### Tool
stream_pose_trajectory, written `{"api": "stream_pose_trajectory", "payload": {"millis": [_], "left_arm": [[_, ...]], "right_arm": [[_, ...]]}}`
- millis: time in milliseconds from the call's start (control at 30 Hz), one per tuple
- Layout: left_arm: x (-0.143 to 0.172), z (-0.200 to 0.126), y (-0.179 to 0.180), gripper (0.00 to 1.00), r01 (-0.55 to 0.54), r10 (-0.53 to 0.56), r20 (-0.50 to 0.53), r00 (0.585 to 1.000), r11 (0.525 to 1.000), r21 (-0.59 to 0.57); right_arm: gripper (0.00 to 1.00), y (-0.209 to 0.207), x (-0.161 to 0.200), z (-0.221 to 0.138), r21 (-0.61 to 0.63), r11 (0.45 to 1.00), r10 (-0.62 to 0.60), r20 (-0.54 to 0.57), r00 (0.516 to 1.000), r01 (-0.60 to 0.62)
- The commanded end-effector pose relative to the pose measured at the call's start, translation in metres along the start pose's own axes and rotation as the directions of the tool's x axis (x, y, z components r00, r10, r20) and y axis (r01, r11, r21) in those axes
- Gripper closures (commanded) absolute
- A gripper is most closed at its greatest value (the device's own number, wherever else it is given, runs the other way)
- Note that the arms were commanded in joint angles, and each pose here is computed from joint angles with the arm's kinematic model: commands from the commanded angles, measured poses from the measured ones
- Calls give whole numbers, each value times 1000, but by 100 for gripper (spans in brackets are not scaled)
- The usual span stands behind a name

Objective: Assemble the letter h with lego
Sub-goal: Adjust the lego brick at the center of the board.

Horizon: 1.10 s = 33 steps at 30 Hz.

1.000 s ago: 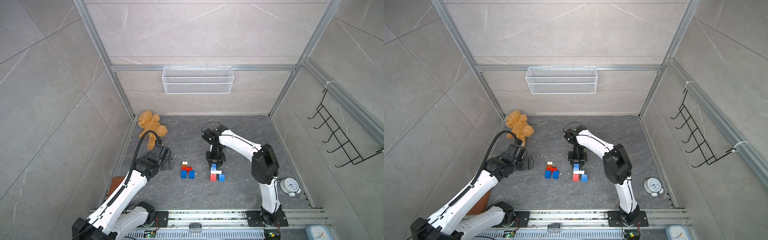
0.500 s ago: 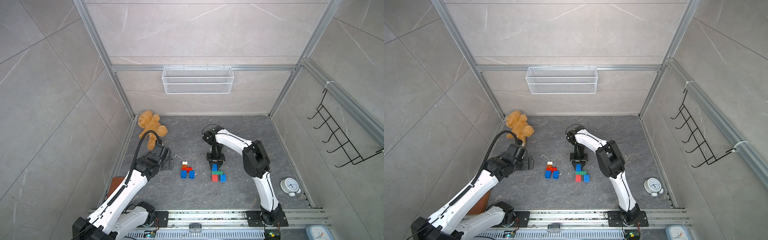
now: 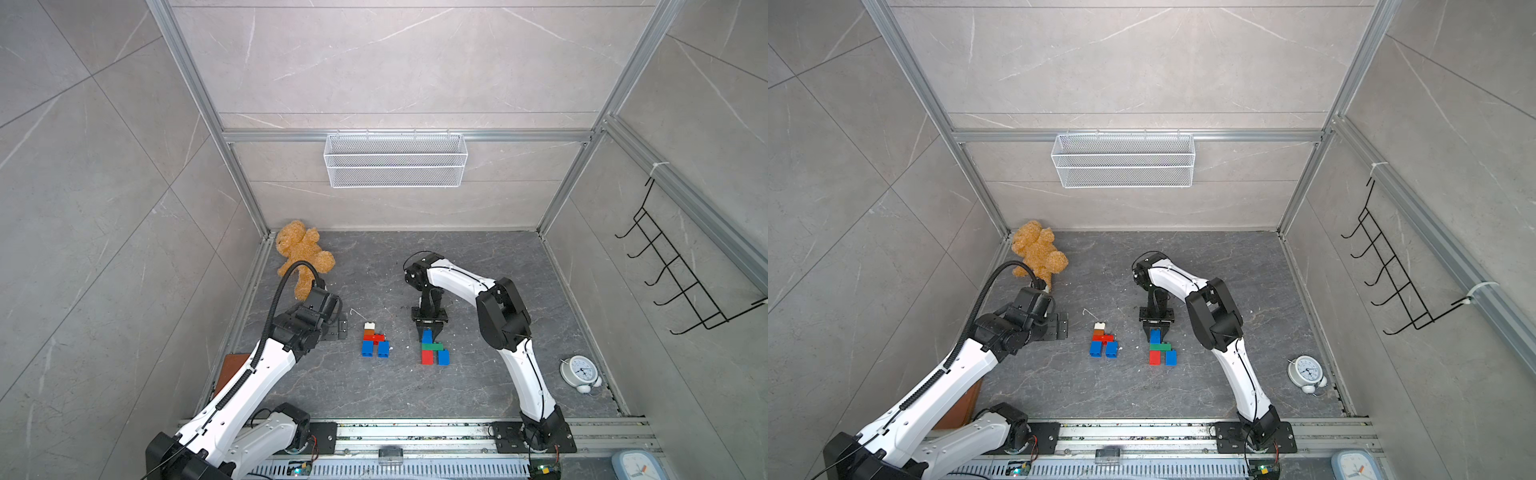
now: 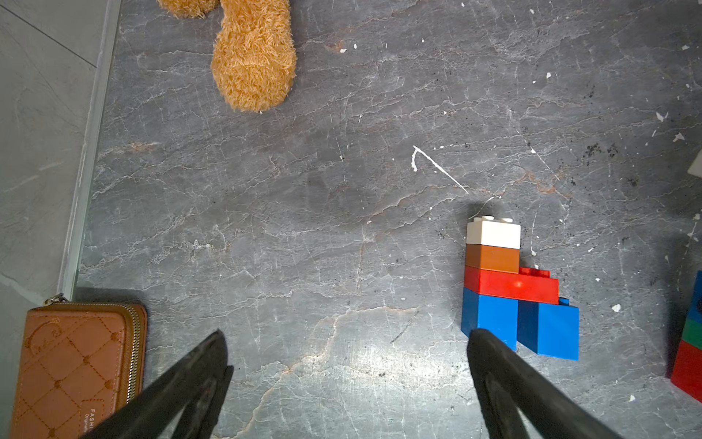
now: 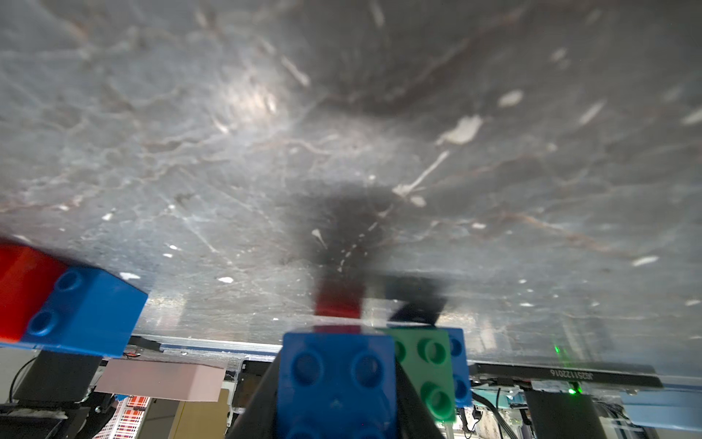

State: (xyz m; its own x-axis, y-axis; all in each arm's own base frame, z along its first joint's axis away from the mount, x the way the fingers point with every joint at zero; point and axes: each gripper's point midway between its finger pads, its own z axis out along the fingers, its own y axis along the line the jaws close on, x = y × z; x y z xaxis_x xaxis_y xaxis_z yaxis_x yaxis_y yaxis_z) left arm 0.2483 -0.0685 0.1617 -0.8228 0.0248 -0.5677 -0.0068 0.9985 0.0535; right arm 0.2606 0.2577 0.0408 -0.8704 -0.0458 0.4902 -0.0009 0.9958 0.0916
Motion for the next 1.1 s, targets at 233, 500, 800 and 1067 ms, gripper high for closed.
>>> {"api": "stream_pose_trajectory", "payload": {"millis": [233, 500, 800, 1067], "left_arm": [[-6, -6, -3, 0, -16, 16, 12, 1000, 1000, 18], [-8, -7, 2, 0, -13, 13, 26, 1000, 1000, 0], [-13, -14, 10, 0, 16, -13, 79, 997, 999, -30], [-22, -28, 30, 0, 142, -125, 274, 954, 989, -41]], "right_arm": [[55, -1, -6, 4, 7, 1000, -14, -18, 1000, 15], [52, 1, -9, -37, -29, 998, -46, 104, 993, 50], [32, -8, 32, -161, -42, 985, -119, 550, 826, 170], [0, -58, 78, -190, -19, 977, -94, 854, 512, 211]]}}
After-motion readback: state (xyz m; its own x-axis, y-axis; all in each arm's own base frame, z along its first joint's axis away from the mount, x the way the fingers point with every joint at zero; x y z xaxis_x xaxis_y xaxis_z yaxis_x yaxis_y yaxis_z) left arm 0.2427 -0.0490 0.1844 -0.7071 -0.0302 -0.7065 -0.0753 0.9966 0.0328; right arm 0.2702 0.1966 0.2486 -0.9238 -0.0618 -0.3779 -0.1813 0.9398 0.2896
